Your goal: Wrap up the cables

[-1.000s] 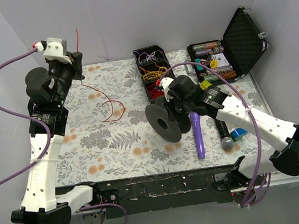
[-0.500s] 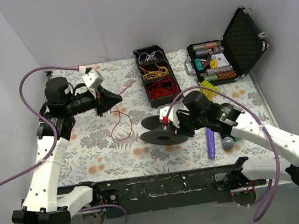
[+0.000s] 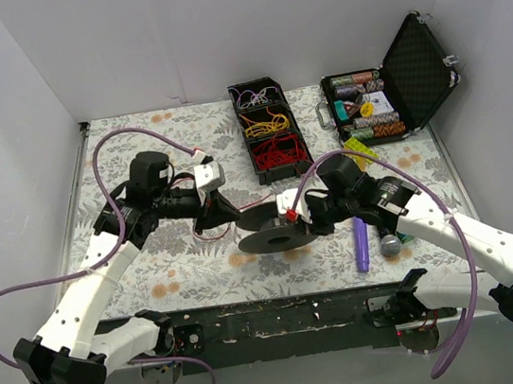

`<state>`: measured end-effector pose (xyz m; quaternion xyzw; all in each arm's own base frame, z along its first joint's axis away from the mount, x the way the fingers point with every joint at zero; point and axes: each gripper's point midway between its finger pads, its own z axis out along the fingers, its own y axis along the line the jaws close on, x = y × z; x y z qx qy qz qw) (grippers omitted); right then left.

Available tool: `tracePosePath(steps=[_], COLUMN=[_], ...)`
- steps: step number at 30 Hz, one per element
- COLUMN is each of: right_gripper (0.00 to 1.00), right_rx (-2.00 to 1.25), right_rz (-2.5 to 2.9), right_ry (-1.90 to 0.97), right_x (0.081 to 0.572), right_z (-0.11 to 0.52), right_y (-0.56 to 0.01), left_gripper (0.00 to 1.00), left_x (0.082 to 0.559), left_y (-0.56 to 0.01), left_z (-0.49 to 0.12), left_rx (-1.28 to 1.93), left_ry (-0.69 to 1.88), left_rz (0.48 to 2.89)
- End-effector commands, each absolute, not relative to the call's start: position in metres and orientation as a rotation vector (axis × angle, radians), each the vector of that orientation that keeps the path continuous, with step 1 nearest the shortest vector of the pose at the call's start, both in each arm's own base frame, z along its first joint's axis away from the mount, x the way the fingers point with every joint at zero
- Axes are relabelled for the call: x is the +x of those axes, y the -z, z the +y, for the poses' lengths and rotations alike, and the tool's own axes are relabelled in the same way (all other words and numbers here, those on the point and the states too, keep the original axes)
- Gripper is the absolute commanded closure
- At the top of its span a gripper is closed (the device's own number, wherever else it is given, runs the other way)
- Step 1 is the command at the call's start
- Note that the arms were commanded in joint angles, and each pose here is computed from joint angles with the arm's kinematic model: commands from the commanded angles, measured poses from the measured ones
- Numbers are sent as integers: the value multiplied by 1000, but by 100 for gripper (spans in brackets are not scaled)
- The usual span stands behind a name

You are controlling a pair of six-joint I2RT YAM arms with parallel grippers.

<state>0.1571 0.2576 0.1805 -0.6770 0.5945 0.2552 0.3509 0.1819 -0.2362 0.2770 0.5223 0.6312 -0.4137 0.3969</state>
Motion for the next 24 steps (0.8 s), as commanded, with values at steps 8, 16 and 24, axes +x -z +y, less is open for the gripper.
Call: tracePosePath(steps=[8,16,24], right_gripper=[47,47,22], right_rx=[-1654,-1590,-1189], right_rz=[1352,1310,1344], right_ry=[-593,-620,-777], right_x=[174,171,194], right_z=[269,271,264], right_y=[-225,-251,-337], left_gripper=[100,100,100], left_x=[185,201,208], left_y=[-241,-238,-250], left_z=[-250,-256,-256], left_rx=[1412,1387,1470], left_ry=[1009,979,901], left_rz=[1597,1599,1500])
